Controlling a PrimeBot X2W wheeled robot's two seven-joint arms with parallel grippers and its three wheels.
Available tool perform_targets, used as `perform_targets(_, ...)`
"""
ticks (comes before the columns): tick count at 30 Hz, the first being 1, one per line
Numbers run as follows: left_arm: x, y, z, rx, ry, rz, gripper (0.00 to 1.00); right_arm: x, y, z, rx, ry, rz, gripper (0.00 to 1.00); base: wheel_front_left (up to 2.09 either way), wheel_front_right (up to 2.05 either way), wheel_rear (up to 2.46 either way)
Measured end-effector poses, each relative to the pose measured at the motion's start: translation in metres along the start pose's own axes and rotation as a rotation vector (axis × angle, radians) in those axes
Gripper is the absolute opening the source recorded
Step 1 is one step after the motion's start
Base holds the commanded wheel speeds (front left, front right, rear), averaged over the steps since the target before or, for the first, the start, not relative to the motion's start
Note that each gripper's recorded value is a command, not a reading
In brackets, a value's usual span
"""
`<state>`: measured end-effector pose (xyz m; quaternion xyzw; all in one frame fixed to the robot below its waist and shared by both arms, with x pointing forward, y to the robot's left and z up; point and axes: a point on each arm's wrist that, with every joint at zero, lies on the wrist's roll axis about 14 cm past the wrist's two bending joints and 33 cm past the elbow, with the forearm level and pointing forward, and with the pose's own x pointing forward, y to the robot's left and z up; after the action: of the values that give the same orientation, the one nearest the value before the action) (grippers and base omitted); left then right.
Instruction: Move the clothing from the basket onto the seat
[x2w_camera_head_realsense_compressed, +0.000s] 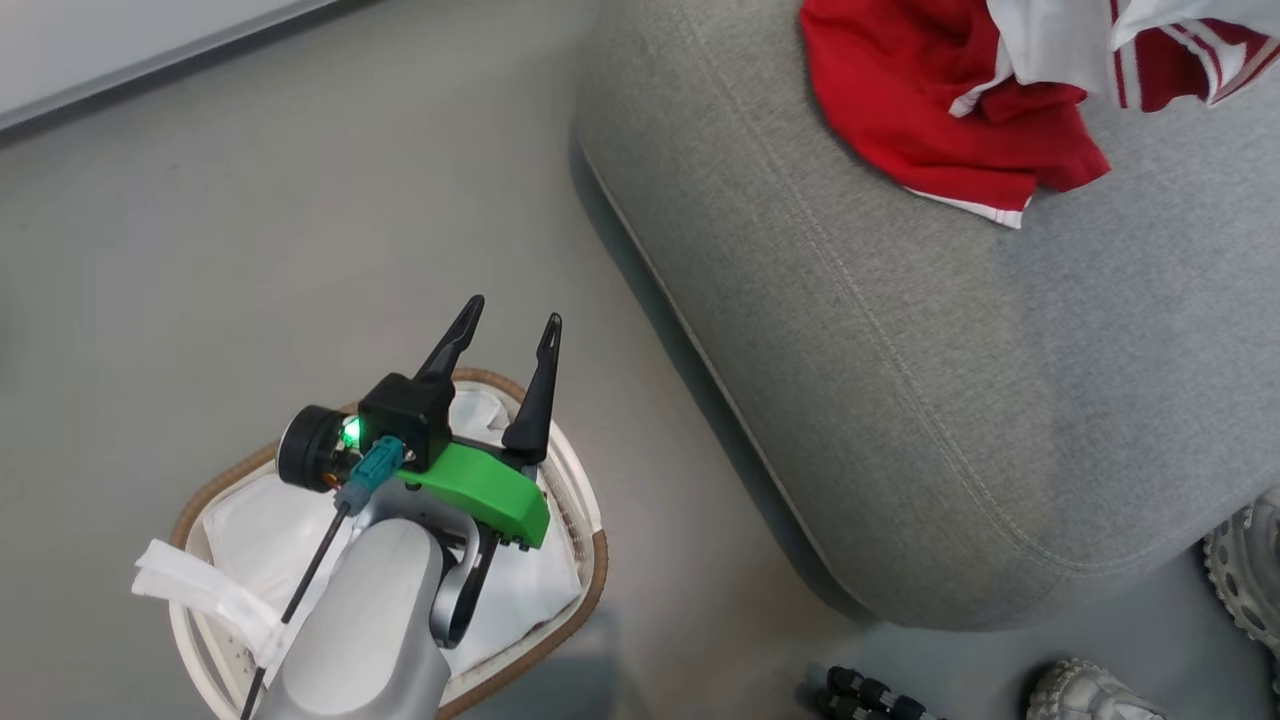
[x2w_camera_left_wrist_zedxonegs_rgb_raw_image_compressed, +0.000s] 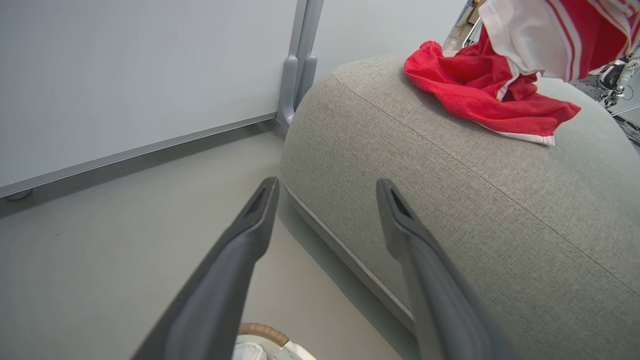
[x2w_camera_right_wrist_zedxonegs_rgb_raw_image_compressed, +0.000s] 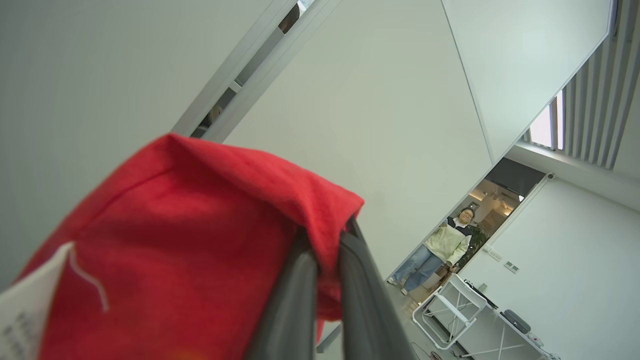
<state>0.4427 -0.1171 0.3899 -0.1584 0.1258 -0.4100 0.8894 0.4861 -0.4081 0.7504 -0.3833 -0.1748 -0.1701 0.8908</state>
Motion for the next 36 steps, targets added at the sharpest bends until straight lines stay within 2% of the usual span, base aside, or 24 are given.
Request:
perform_targets(4,0.0,0.014,-0.006,-0.013,0.003,0.02,1.0,-0.009,0.037,-0.055,0.031,0.142,0.04,0.0,0.0,0.0,0.0)
perform_targets(7,-0.001,0.025,-0.012,-0.023,0.011,0.038,1.0,-0.041,0.082,-0.112,0.072,0.31,0.104,0.0,0.0,0.0,0.0)
perform_targets(13,-0.007,0.047,-0.028,-0.045,0.037,0.081,1.0,-0.108,0.149,-0.184,0.161,0.564,0.182,0.0,0.0,0.0,0.0)
perform_targets(17,-0.013,0.057,-0.037,-0.056,0.057,0.108,1.0,-0.148,0.182,-0.21,0.224,0.69,0.207,0.0,0.0,0.0,0.0)
perform_targets(21,-0.018,0.064,-0.039,-0.056,0.065,0.13,1.0,-0.169,0.189,-0.22,0.267,0.749,0.179,0.0,0.0,0.0,0.0)
perform_targets(22,-0.019,0.065,-0.038,-0.055,0.062,0.135,1.0,-0.172,0.188,-0.221,0.274,0.754,0.168,0.04,0.0,0.0,0.0)
perform_targets(23,-0.019,0.066,-0.036,-0.056,0.058,0.141,1.0,-0.174,0.185,-0.22,0.281,0.754,0.153,0.5,0.0,0.0,0.0)
perform_targets(24,-0.02,0.066,-0.033,-0.053,0.055,0.145,1.0,-0.175,0.181,-0.218,0.291,0.748,0.134,0.71,0.0,0.0,0.0)
perform_targets(25,-0.02,0.067,-0.031,-0.05,0.052,0.148,1.0,-0.177,0.178,-0.216,0.294,0.745,0.124,1.0,0.0,0.0,0.0)
perform_targets(31,-0.03,0.061,-0.017,-0.041,0.035,0.172,1.0,-0.188,0.161,-0.193,0.358,0.691,0.06,1.0,0.0,0.0,0.0)
perform_targets(36,-0.043,0.057,-0.003,-0.03,0.012,0.201,1.0,-0.184,0.159,-0.159,0.405,0.592,0.075,1.0,0.0,0.0,0.0)
